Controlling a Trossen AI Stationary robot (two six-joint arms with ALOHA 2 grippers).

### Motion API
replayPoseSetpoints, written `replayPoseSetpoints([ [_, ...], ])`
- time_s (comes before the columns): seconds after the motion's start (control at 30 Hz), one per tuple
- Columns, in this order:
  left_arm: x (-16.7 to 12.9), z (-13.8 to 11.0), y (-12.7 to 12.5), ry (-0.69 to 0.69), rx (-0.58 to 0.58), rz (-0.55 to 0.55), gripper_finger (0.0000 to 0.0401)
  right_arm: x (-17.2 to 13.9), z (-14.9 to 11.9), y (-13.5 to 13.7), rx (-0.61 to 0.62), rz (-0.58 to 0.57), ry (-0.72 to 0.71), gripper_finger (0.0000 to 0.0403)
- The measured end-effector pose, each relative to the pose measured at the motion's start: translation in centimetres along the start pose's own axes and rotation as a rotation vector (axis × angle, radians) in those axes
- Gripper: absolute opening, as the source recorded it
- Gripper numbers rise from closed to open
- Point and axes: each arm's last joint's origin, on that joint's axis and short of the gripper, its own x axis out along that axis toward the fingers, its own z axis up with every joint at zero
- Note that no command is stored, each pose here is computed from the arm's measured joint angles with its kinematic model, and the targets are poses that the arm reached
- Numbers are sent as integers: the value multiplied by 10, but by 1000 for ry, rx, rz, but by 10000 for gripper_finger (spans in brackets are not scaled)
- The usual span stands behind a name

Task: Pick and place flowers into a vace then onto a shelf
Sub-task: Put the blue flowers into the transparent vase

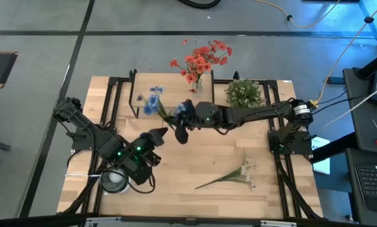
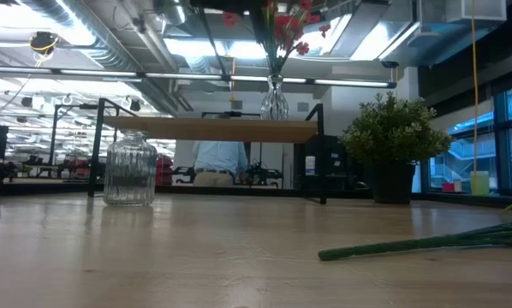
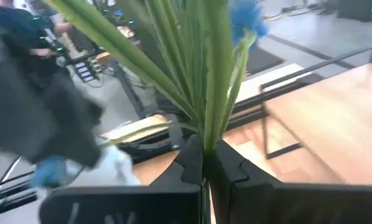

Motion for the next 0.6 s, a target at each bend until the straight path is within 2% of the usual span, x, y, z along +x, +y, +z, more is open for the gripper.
replayPoseSetpoints([
  [0.13, -6, 1, -1, -13, -197, 14, 134, 1, 1, -7, 1, -18, 8, 4],
  [0.33, -16, 3, -3, -57, -687, -5, 125, 1, 2, -8, -43, -17, 8, 4],
  [0.5, -24, -11, -8, -98, -1036, -202, 112, 1, 7, -11, -90, -17, -37, 4],
  [0.6, -30, -19, -12, -92, -1190, -341, 103, 2, 11, -19, -75, -26, -45, 3],
])
